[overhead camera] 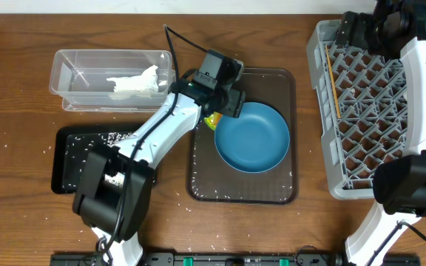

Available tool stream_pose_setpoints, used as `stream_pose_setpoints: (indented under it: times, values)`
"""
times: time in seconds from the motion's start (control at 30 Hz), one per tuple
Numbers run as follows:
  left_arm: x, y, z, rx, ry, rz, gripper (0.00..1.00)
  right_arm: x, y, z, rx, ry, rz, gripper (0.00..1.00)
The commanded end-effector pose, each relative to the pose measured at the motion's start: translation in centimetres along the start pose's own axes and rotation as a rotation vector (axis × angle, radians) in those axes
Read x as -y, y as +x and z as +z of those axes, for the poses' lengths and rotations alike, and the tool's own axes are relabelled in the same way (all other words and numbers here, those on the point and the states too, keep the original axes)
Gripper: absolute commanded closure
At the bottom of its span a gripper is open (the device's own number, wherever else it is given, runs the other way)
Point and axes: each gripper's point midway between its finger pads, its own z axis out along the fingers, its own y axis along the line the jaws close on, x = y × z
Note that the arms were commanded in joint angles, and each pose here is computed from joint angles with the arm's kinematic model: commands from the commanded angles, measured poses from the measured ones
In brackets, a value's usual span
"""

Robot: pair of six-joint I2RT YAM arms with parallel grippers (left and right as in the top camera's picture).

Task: Sort waste into correct bins and load items into the dishwasher rack
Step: 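Reach the left gripper to the yellow snack wrapper and grasp it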

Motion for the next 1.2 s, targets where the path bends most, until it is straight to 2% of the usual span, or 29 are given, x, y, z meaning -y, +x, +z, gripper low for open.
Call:
stream_pose_setpoints:
  times: [0.0, 0.1, 0.33, 0.57, 1.17]
  values:
    - [-1.8, -0.6, -0.3, 0.022, -0.117, -0.006, 0.30, -0.6, -0.3, -1.3, 0.027, -0.013, 0.002, 0.01]
    - [-3.5, -0.9, -0.5, 0.035, -0.204, -0.011, 0.30, -0.6, -0.3, -1.3, 0.027, -0.013, 0.002, 0.01]
    - [-6.4, -1.2, 0.1, 0.047, -0.235, -0.057, 0.29, -0.6, -0.3, -1.3, 0.027, -0.013, 0.002, 0.01]
    - [-6.5, 0.6, 2.2, -0.026, -0.083, -0.094, 0.29, -0.6, -0.3, -1.3, 0.027, -0.013, 0.002, 0.01]
    - [-5.5, 5.0, 6.7, -0.170, -0.057, -0.080, 0.29, -0.6, -0.3, -1.3, 0.027, -0.013, 0.002, 0.01]
